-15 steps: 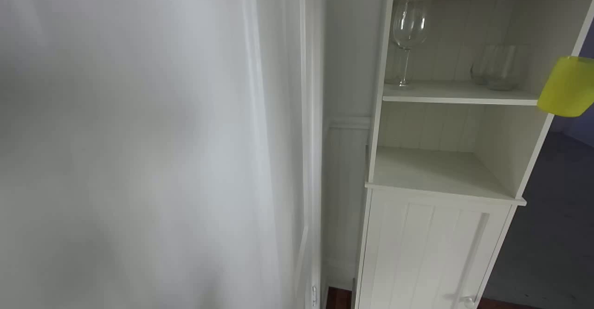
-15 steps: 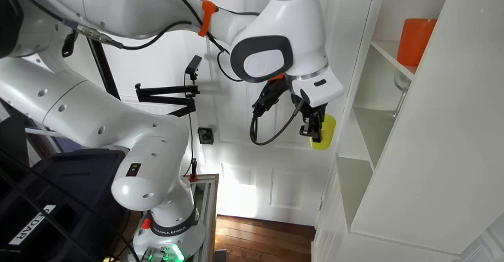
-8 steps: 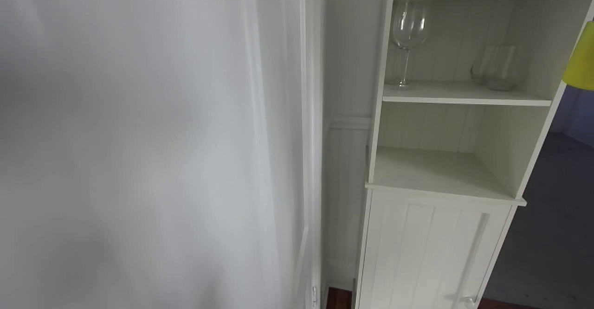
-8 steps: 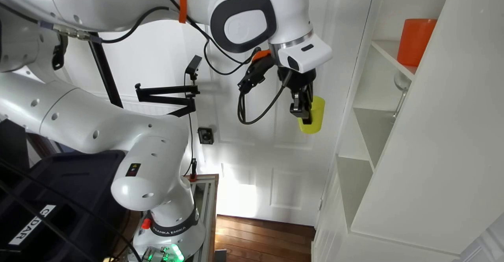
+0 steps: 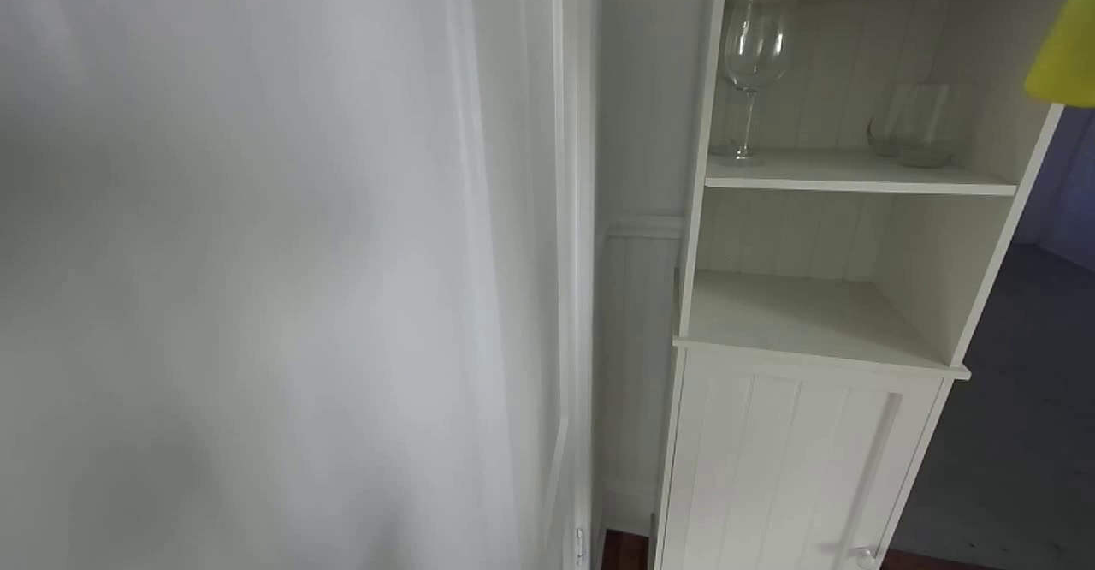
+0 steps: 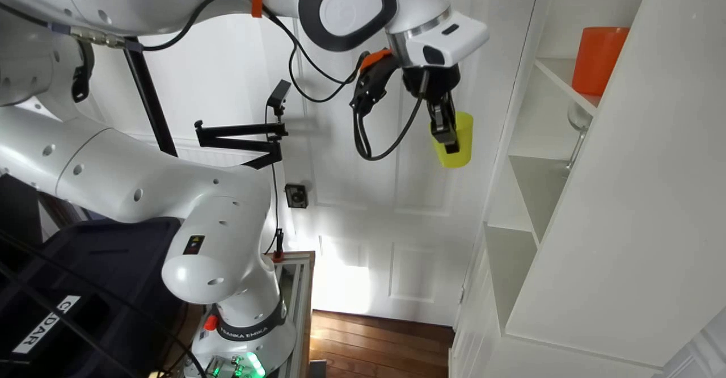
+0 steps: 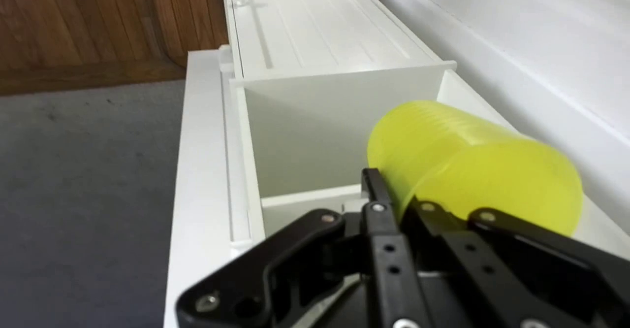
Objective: Pick up the yellow cup and put it on the top shelf next to the orange cup
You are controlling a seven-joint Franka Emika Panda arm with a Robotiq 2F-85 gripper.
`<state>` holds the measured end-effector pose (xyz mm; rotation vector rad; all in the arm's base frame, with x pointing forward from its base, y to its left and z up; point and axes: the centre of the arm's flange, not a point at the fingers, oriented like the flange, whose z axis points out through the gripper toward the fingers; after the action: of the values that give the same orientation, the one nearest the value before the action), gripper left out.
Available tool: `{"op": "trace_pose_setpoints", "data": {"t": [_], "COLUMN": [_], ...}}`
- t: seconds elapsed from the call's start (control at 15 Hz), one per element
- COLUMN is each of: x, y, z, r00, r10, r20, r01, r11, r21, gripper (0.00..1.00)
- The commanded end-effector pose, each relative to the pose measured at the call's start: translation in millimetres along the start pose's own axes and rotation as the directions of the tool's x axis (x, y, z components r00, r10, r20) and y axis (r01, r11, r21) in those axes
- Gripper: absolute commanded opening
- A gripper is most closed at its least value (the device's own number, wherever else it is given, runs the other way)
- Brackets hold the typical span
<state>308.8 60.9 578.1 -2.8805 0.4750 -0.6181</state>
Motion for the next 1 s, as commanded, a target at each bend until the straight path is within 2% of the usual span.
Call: {"op": "trace_pose_setpoints", "data": {"t": [0.0,0.33,0.93], "x": [22.0,55.7,118.7], "y": [-20.2,-52.2,-101.0], "z": [-46.4,-75.3,-90.6], "r00": [0.991,0.982,0.987], "r10": [-0.124,-0.159,-0.073], "r20": [-0.050,-0.104,-0.144], "r01": [0.127,0.168,0.089], "r11": [0.990,0.982,0.990], "r21": [0.058,0.086,0.111], "gripper": [0.01,0.01,0.01]}}
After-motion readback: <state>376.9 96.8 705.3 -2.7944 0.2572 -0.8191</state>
